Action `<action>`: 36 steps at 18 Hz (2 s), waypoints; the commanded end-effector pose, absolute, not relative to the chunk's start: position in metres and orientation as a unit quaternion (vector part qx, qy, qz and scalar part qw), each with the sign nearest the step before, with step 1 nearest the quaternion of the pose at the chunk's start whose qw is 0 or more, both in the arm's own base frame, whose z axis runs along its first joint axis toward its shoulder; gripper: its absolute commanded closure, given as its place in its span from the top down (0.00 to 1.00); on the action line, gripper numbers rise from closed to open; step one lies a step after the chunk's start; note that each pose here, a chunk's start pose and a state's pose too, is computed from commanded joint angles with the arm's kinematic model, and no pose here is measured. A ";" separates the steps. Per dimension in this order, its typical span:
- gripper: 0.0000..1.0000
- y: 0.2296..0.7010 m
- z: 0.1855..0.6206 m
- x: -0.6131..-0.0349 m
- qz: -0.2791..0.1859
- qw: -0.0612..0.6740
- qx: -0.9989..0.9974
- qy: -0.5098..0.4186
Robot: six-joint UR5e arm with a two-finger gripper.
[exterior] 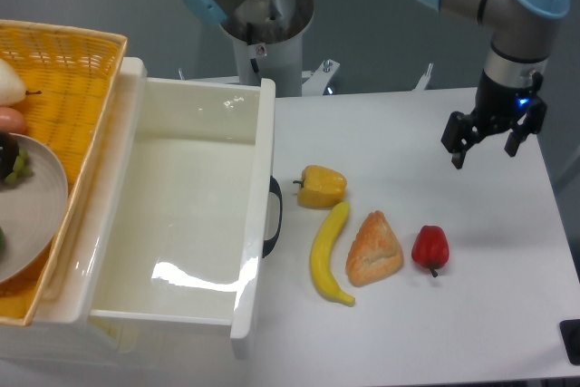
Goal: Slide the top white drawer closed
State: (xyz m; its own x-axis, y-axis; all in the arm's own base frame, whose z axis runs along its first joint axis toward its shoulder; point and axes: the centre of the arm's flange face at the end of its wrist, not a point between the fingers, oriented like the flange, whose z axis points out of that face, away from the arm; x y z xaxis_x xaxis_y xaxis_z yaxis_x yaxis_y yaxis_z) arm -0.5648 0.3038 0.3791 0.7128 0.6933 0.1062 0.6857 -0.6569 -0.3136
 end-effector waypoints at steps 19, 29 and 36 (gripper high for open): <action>1.00 0.416 0.376 -0.497 0.090 0.073 -0.906 -0.408; 1.00 0.474 0.351 -0.449 0.074 0.059 -0.944 -0.315; 1.00 0.490 0.336 -0.433 0.070 0.048 -0.958 -0.274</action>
State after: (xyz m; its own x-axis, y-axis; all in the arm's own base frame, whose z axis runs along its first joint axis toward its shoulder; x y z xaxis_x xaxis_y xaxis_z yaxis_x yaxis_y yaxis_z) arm -0.4328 0.4900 0.3365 0.8404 0.5313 -0.1071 0.5178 -0.8455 -0.1306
